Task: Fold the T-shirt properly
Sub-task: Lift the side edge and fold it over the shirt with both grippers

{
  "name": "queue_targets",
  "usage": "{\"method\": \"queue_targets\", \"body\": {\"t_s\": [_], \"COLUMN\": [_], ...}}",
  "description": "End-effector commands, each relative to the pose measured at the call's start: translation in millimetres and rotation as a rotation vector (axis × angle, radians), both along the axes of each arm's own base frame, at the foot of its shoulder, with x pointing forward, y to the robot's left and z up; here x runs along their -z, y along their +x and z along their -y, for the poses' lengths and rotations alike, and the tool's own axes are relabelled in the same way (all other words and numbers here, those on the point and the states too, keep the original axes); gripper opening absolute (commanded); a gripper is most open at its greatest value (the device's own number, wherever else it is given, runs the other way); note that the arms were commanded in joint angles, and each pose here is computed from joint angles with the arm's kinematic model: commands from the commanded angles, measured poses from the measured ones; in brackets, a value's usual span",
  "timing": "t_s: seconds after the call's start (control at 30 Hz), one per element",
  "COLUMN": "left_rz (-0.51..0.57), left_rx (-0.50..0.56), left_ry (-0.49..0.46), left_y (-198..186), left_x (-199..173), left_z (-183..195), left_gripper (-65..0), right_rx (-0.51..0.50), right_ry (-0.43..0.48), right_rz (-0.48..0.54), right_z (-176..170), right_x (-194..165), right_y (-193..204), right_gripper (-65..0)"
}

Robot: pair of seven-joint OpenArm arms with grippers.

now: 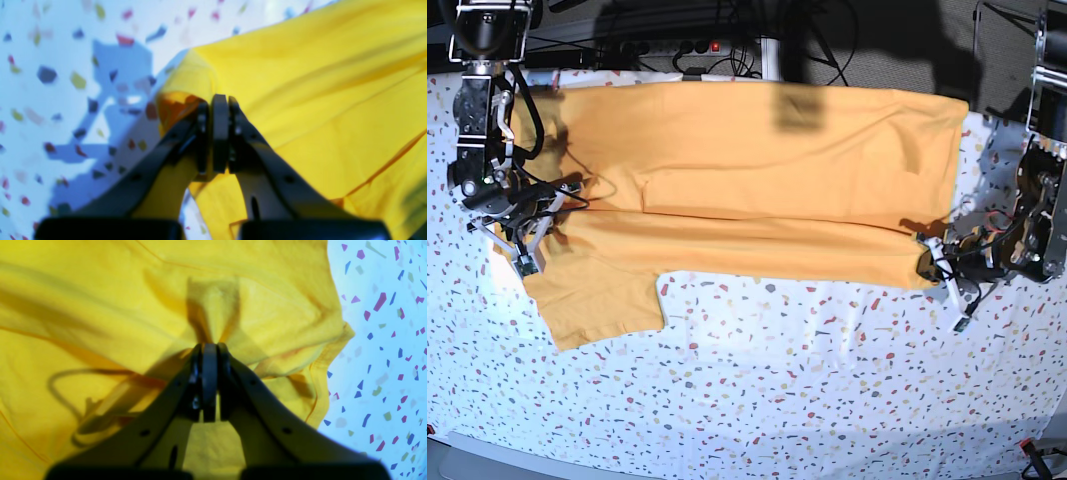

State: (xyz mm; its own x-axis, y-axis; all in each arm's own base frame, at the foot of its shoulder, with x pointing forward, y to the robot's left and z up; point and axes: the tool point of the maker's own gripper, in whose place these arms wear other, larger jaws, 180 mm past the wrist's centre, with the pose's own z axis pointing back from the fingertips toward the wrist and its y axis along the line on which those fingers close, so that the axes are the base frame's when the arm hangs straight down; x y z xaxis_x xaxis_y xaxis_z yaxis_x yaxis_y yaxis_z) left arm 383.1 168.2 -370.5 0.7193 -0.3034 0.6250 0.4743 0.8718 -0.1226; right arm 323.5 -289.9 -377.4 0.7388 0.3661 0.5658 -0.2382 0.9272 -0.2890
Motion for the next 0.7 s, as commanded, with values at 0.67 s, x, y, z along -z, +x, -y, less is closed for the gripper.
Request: {"method": "queue_targets", "body": {"t_s": [0.67], "left_rz": [0.046], "left_rx": [0.069], "left_ry": [0.098], "left_y": [-10.8], "left_x": [-22.4], "left_z": [-6.8], "left_gripper": [-65.0], "right_rx": [-0.022], "right_ry": [-0.035], "right_rz": [0.082], "right_z": [0.5], "right_x": [-31.7], "right_y": [14.1], "right_gripper": [-65.0]}}
